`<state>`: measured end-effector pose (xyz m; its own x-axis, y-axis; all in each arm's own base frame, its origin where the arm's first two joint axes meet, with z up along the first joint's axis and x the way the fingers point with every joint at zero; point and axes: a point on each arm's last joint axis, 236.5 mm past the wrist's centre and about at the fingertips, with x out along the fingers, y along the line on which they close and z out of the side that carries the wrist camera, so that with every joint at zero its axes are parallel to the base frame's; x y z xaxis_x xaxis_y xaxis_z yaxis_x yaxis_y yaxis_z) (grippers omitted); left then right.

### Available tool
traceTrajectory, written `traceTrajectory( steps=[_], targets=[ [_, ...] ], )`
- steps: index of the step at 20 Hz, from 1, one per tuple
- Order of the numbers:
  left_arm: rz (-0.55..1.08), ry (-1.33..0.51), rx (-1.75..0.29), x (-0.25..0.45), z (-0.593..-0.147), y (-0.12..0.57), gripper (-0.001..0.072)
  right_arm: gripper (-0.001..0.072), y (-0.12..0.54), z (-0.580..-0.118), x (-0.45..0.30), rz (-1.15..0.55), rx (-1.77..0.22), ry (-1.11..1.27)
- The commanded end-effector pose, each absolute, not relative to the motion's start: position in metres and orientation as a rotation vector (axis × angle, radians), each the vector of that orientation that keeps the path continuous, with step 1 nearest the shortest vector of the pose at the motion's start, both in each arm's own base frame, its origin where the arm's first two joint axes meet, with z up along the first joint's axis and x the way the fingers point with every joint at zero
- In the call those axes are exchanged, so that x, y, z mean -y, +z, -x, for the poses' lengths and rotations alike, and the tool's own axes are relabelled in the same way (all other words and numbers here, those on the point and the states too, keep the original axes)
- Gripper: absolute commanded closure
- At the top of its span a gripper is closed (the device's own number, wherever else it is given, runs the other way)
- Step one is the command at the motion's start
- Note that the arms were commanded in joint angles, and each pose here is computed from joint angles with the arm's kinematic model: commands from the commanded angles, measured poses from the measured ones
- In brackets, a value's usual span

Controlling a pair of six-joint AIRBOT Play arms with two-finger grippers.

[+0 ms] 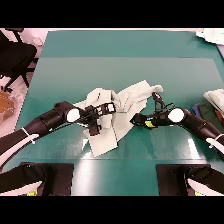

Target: Fold the shirts.

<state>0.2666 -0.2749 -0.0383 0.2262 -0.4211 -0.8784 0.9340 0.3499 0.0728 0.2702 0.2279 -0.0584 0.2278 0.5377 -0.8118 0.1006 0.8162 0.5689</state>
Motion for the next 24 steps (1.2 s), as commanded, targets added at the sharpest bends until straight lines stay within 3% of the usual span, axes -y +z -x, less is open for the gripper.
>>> traceTrajectory(
  steps=[1, 2, 3, 5, 6, 11, 19, 24],
  targets=[
    [-0.614, -0.965, -0.889, 0.281, -0.276, -0.033, 0.0208, 0.0134, -0.058, -0.271, -0.228, -0.579, -1.32, 0.327],
    [-0.612, -0.964, -0.882, 0.282, -0.277, -0.032, 0.0348, 0.0134, -0.058, -0.271, -0.228, -0.579, -1.32, 0.327],
    [-0.612, -0.963, -0.879, 0.282, -0.278, -0.032, 0.0424, 0.0134, -0.058, -0.272, -0.228, -0.579, -1.319, 0.327],
    [-0.61, -0.963, -0.879, 0.282, -0.278, -0.032, 0.0652, 0.0134, -0.058, -0.272, -0.228, -0.579, -1.319, 0.327],
    [-0.609, -0.963, -0.879, 0.282, -0.278, -0.032, 0.0682, 0.0134, -0.058, -0.271, -0.228, -0.579, -1.32, 0.327],
    [-0.611, -0.961, -0.855, 0.284, -0.282, -0.024, 0.0685, 0.0134, -0.06, -0.266, -0.228, -0.581, -1.343, 0.325],
    [-0.634, -0.929, -0.646, 0.292, -0.307, 0.055, 0.0684, 0.0134, -0.088, -0.255, -0.223, -0.637, -1.349, 0.237],
    [-0.656, -0.922, -0.64, 0.289, -0.308, 0.057, 0.0684, 0.0142, -0.101, -0.265, -0.248, -0.774, -1.333, 0.205]
  ],
)
